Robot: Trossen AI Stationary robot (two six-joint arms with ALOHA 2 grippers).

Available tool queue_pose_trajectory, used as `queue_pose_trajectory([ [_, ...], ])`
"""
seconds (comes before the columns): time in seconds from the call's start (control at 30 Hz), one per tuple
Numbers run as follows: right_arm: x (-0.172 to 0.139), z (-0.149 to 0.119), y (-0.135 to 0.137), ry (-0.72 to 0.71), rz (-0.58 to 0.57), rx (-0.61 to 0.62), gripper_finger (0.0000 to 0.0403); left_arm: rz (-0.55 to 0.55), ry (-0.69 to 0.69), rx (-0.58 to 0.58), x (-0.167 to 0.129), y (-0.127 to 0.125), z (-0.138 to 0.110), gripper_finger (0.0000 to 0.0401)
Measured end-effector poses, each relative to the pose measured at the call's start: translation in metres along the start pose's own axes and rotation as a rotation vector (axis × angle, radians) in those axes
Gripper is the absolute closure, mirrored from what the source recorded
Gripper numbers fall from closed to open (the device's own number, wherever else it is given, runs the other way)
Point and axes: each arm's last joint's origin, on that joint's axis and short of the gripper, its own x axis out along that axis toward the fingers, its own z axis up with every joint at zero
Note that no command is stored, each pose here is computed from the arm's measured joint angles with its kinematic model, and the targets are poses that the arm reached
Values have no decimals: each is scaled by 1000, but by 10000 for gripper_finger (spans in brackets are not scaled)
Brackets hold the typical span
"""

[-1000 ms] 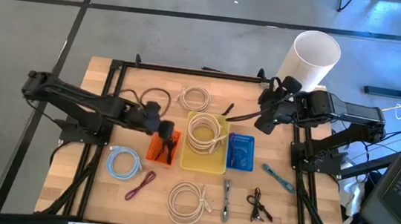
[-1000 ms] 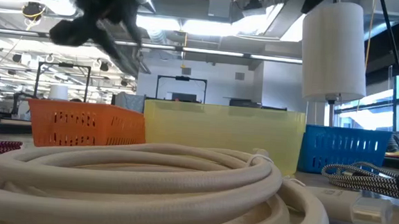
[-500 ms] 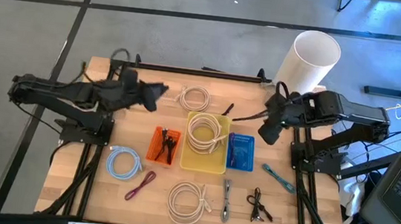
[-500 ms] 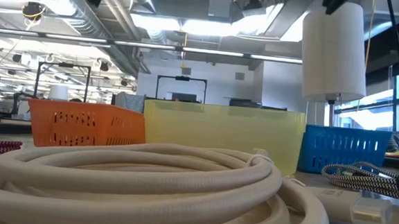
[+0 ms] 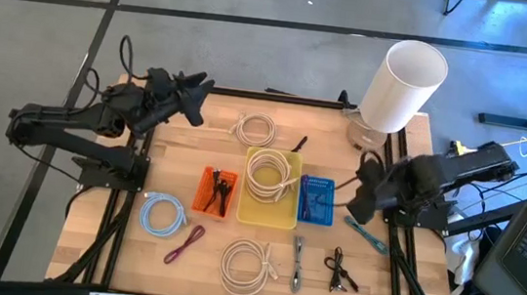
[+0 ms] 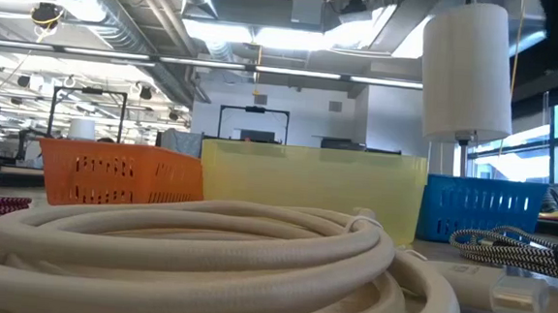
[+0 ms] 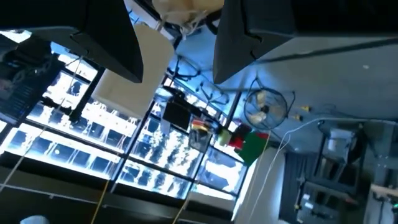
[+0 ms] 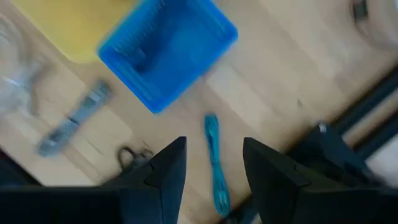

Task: Pick & Place USB Port
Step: Put the blue patterned usb cable into the blue bin

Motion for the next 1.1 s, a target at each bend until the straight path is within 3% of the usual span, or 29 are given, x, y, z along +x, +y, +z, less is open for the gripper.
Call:
queue_pose_trajectory([
  [0.57, 80, -50, -11, 176, -267, -101, 242, -37, -19, 1, 8, 8, 6, 212],
  [1.1, 134, -70, 0, 251, -53, -113, 242, -35, -18, 1, 8, 8, 5, 212],
])
